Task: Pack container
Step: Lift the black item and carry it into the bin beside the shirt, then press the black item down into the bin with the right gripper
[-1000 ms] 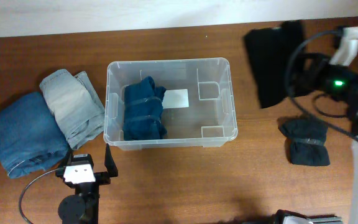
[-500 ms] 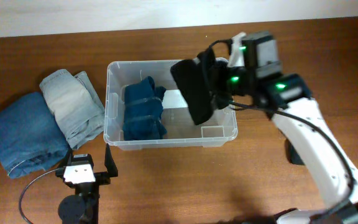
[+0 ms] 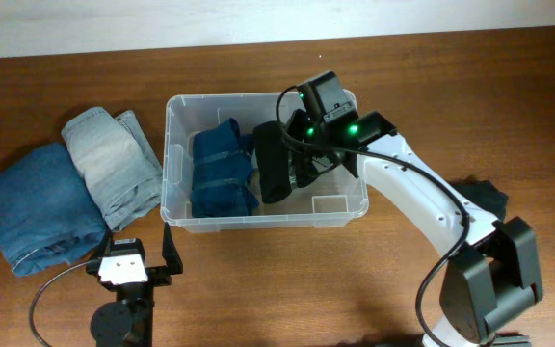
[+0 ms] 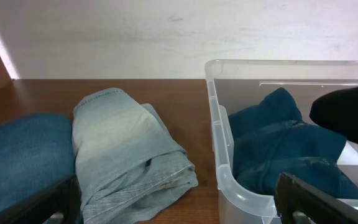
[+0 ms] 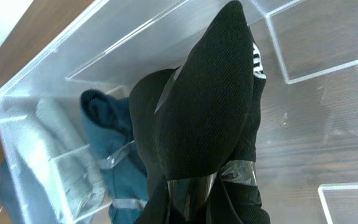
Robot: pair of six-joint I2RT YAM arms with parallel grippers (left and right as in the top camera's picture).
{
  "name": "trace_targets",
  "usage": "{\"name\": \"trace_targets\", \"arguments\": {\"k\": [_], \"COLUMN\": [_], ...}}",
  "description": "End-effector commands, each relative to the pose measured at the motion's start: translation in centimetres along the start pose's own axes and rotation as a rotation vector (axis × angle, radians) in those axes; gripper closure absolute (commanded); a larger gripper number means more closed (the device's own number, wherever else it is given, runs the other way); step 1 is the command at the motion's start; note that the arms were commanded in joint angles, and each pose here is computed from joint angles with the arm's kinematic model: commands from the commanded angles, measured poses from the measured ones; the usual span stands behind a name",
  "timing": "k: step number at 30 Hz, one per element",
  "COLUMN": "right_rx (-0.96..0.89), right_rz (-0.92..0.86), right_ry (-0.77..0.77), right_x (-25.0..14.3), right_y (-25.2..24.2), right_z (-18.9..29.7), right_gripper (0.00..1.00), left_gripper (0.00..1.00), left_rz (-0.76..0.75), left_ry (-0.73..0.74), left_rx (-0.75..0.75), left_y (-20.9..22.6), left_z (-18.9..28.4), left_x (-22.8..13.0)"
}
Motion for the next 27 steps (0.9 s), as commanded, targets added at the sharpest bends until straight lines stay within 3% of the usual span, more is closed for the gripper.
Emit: {"name": "trace_targets", "arguments": {"k": [1,27], "right_rx": [-0.006,-0.067], "right_rz": [-0.042,-0.02], "right_ry": [-0.076,-0.004], "right_x": [0.2,-2.4], "right_y": [0.9,0.5], "right_z": [0.2,-3.4], "right_gripper": [0.96,0.96], "left_gripper": [0.01,0.01], "left_rz": [-0.015,-0.015], "left_ry": [-0.002,-0.002], "left_rx": [-0.004,-0.004], "left_y": [0.0,0.0], "left_z": [0.0,0.0], "left_x": [-0.1,-0.1]}}
Point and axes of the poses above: each gripper's point midway between its finger pads, its own z axis back along the fingers, its own y axis along the line the jaws close on, x = y × z, the point moved 8 cm from there along z, back along the fingers, and after that the axes turned 6 degrees about -z, right-handed, at the moved point
